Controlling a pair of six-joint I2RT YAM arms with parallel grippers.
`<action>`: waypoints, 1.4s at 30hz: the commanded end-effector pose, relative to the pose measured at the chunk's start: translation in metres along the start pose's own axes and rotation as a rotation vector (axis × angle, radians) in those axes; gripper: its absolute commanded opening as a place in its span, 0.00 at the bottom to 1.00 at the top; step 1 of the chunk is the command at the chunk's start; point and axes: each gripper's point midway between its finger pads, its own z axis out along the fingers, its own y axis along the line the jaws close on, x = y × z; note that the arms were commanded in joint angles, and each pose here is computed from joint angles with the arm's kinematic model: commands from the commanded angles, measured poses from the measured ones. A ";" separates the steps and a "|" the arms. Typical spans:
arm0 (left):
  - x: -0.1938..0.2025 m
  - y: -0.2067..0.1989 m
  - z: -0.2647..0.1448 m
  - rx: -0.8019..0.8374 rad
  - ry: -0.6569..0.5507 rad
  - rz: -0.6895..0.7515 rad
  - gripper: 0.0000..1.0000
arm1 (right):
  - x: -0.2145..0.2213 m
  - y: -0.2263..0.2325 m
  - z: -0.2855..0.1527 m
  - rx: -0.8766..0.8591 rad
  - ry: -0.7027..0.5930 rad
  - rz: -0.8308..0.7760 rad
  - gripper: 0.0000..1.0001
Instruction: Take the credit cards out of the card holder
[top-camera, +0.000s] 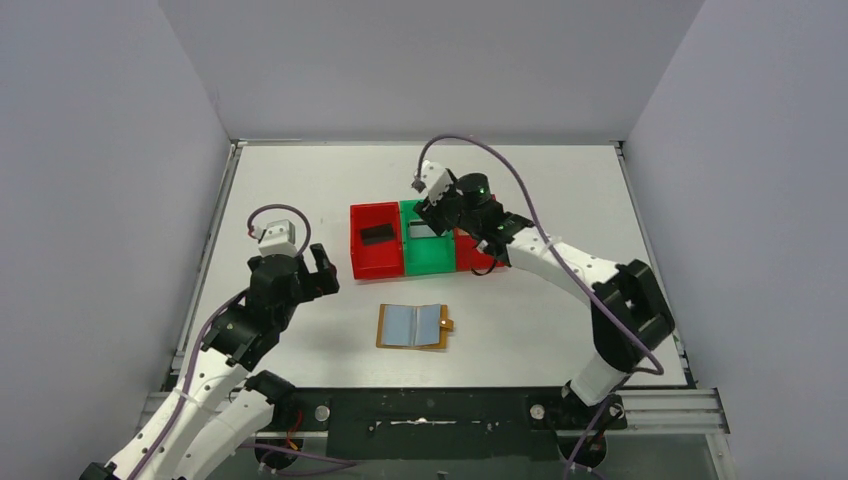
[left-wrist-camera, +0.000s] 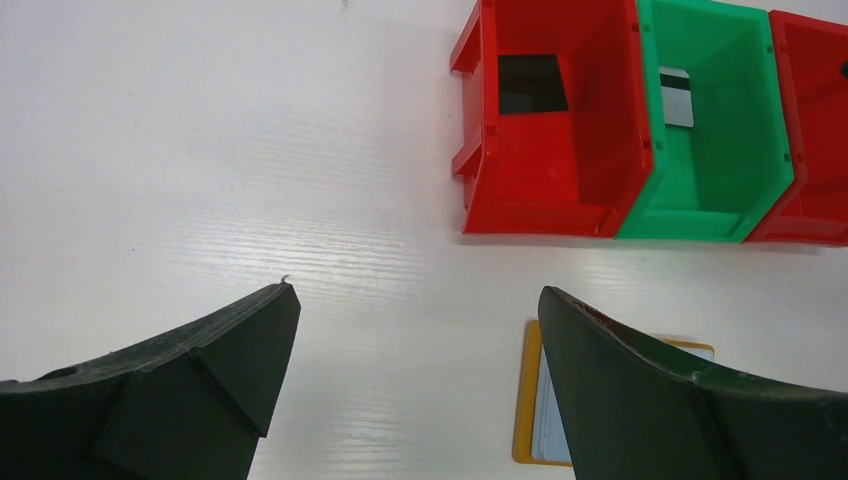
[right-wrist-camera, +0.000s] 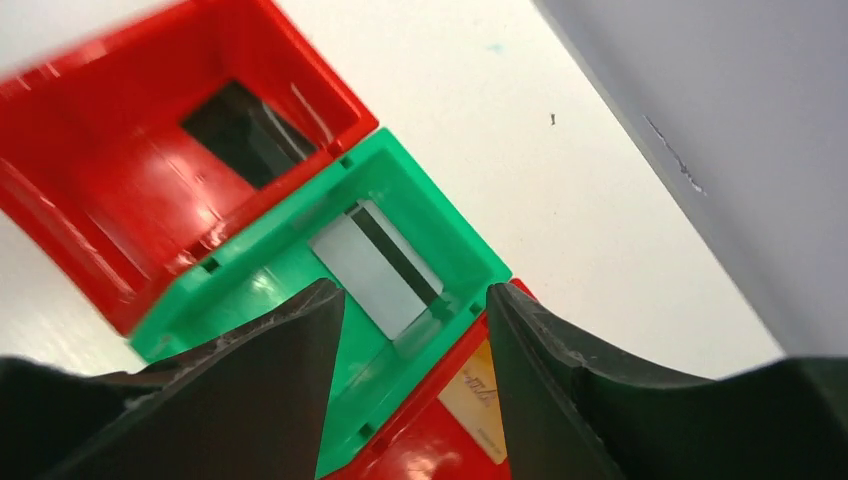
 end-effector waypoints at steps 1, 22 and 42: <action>-0.017 -0.009 0.000 0.038 -0.054 -0.010 0.92 | -0.057 -0.022 -0.050 0.154 -0.240 0.458 0.58; -0.019 0.000 0.001 -0.005 -0.066 -0.026 0.92 | 0.021 0.193 -0.086 0.394 0.217 1.094 0.74; -0.024 0.007 0.000 -0.036 -0.089 -0.046 0.93 | 0.042 0.245 -0.048 0.324 0.402 1.019 0.72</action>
